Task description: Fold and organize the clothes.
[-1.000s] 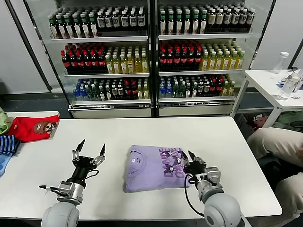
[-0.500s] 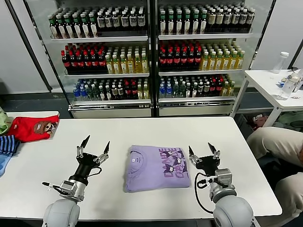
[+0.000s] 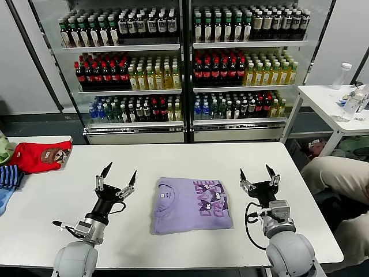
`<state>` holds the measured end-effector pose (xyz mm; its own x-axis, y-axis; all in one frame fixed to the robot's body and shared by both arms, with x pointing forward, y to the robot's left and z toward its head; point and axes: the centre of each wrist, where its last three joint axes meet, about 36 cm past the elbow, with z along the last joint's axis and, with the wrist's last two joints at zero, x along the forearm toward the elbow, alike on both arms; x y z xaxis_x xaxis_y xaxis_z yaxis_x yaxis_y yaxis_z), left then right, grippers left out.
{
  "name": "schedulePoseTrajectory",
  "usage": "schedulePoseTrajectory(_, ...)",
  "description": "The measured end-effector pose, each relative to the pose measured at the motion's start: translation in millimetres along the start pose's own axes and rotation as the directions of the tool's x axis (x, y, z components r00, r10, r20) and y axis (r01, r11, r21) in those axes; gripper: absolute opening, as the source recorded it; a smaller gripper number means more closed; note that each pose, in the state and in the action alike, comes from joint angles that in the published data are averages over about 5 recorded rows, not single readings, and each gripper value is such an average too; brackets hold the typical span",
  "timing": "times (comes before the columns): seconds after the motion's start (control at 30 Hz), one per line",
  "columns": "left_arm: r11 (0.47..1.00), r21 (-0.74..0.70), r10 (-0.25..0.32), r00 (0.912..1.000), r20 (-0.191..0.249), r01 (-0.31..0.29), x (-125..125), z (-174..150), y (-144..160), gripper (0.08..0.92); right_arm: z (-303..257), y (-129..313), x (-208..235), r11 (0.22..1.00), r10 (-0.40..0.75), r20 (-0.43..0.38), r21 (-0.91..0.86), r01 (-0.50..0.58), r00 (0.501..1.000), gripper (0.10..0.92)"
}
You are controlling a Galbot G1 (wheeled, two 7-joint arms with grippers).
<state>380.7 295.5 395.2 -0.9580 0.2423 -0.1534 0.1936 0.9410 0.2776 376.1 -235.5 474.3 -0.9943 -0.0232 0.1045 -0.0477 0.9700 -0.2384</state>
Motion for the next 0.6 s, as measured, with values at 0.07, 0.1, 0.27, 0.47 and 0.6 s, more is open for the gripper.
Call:
schedulePoseTrajectory(0.07,1.000,0.001,0.000,1.0000,0.005,0.000,-1,0,-1,0.823,0,-2,-3,1.000,0.009,0.013,0.010,-0.009,1.000,0.823)
schedulePoseTrajectory(0.1,1.000,0.002,0.000,1.0000,0.007,0.000,-2,1,-1,0.823,0,-4,-5,1.000,0.014,0.019,0.016,-0.014,1.000,0.823)
schedulePoseTrajectory(0.27,1.000,0.002,0.001,0.9999,0.014,-0.001,-8,2,-1,0.823,3,-8,-14,0.998,0.037,0.053,0.047,-0.039,0.998,0.823)
schedulePoseTrajectory(0.47,1.000,-0.009,-0.009,0.9999,0.012,0.009,-18,3,3,0.823,12,-10,-26,0.995,0.044,0.083,0.082,-0.051,0.996,0.823)
schedulePoseTrajectory(0.6,0.999,-0.010,-0.031,0.9995,-0.005,0.031,-27,7,6,0.823,18,-9,-33,0.993,0.046,0.094,0.100,-0.056,0.995,0.823)
